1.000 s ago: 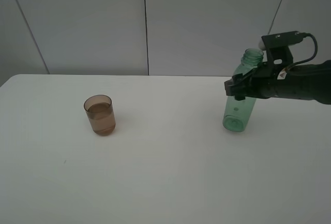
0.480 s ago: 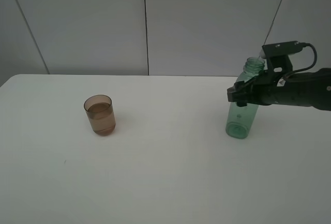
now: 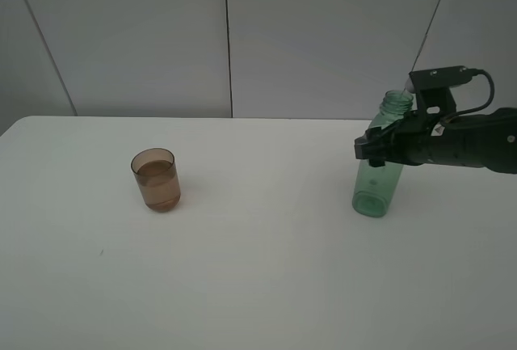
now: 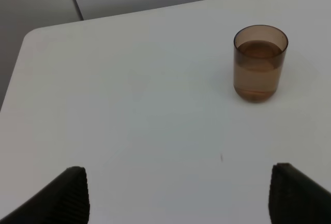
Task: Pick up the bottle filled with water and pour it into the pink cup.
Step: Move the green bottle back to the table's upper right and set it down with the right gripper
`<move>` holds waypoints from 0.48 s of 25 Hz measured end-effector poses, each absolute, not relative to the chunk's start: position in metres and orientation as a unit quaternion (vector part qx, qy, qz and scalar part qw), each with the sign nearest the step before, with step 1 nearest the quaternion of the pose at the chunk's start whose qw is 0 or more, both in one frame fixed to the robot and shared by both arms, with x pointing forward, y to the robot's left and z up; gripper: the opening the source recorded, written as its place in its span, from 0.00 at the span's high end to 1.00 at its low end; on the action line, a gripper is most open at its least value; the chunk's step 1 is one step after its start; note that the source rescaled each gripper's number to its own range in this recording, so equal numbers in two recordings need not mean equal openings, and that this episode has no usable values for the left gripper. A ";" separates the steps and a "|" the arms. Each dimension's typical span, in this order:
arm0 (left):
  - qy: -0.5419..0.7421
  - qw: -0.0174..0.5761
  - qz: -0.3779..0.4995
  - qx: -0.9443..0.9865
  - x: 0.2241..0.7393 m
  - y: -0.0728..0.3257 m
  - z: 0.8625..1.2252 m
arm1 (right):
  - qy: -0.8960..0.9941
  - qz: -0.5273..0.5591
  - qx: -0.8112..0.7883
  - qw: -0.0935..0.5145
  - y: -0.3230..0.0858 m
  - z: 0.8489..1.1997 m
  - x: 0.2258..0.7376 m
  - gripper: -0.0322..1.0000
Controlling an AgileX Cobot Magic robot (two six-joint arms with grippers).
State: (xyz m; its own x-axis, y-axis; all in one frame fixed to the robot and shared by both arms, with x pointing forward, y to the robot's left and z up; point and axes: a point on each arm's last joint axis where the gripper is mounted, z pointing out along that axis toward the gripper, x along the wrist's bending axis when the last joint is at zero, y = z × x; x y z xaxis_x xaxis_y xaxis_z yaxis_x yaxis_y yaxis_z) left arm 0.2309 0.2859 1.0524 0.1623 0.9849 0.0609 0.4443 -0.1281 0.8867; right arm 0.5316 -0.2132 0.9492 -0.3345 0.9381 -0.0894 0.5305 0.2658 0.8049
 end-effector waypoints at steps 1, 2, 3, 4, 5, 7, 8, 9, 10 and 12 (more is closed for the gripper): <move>0.540 0.379 0.356 0.661 0.231 0.286 1.052 | 0.739 0.347 0.497 0.294 -0.213 0.949 0.532 0.97; 0.540 0.379 0.356 0.661 0.231 0.286 1.052 | 0.739 0.347 0.497 0.294 -0.213 0.949 0.532 0.97; 0.540 0.379 0.356 0.661 0.231 0.286 1.052 | 0.739 0.347 0.497 0.294 -0.213 0.949 0.532 0.97; 0.540 0.379 0.356 0.661 0.231 0.286 1.052 | 0.739 0.347 0.497 0.294 -0.213 0.949 0.532 0.97; 0.540 0.379 0.356 0.661 0.231 0.286 1.052 | 0.739 0.348 0.498 0.293 -0.213 0.949 0.532 0.97; 0.540 0.379 0.356 0.661 0.231 0.286 1.052 | 0.736 0.349 0.502 0.291 -0.213 0.949 0.532 0.97; 0.540 0.379 0.356 0.661 0.231 0.286 1.052 | 0.734 0.350 0.505 0.289 -0.213 0.949 0.532 0.97; 0.540 0.379 0.356 0.661 0.231 0.286 1.052 | 0.731 0.352 0.509 0.288 -0.213 0.949 0.532 0.97; 0.540 0.379 0.356 0.661 0.231 0.286 1.052 | 0.728 0.353 0.513 0.286 -0.213 0.949 0.532 0.97; 0.540 0.379 0.356 0.661 0.231 0.286 1.052 | 0.716 0.359 0.530 0.279 -0.213 0.949 0.532 0.95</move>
